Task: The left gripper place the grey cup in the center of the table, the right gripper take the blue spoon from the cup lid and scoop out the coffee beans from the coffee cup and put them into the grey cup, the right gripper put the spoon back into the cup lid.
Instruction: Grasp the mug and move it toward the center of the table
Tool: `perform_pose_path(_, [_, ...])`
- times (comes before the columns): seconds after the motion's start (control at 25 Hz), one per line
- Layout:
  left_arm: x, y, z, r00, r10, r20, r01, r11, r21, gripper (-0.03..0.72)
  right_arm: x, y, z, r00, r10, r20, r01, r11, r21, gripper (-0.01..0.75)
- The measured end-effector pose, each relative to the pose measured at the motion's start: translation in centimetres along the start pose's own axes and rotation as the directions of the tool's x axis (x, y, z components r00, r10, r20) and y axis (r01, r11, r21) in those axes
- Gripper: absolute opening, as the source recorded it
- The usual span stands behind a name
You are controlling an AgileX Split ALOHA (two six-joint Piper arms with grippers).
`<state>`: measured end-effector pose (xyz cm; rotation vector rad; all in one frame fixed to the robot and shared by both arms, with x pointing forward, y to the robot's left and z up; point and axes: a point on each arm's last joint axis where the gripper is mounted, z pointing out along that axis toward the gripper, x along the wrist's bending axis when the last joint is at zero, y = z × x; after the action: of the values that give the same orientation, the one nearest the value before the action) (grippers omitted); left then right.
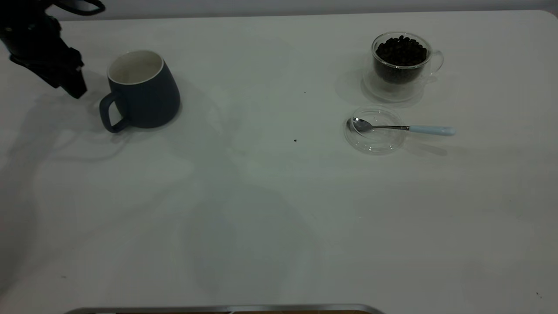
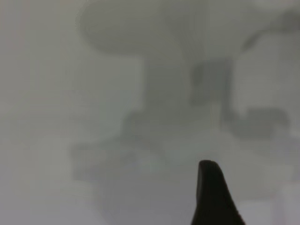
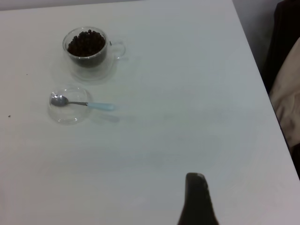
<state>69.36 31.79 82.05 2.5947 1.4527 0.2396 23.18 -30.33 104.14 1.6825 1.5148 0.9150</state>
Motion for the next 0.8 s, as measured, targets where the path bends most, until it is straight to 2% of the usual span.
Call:
perform_pose_path(0.08, [-0.5,0.5,0.5,0.999,0.044,-0.014,-0.044,0.999,-0.02,0.514,0.0,0.0,0.0,1.0,0.0,0.0,0.0,1.0,0.0,0.588])
perform_pose_path(0.2, [-1.6,1.3,1.1,0.983,0.18,-0.025,-0.181,0.983,-0.034,0.514,0.0,0.0,0.0,1.0,0.0,0.0,0.0,1.0,0.0,0.588])
perform_pose_path(0.44, [-3.9,2.4,2.1,0.875,0.483,-0.03,-0.484,0.874,-0.035,0.513,0.0,0.0,0.0,1.0,0.0,0.0,0.0,1.0,0.0,0.588])
perform_pose_path(0.56, [-4.6,2.4,2.9,0.845,0.535,-0.016,-0.535,0.844,-0.031,0.513,0.0,0.0,0.0,1.0,0.0,0.0,0.0,1.0,0.0,0.588])
perform_pose_path(0.72, [-5.4,2.8,3.5,0.836,0.548,-0.021,-0.549,0.834,-0.053,0.513,0.0,0.0,0.0,1.0,0.0,0.001,0.0,1.0,0.0,0.588])
perform_pose_path(0.8, [-6.0,3.2,3.6,0.81,0.586,-0.035,-0.587,0.807,-0.064,0.513,0.0,0.0,0.0,1.0,0.0,0.001,0.0,1.0,0.0,0.588])
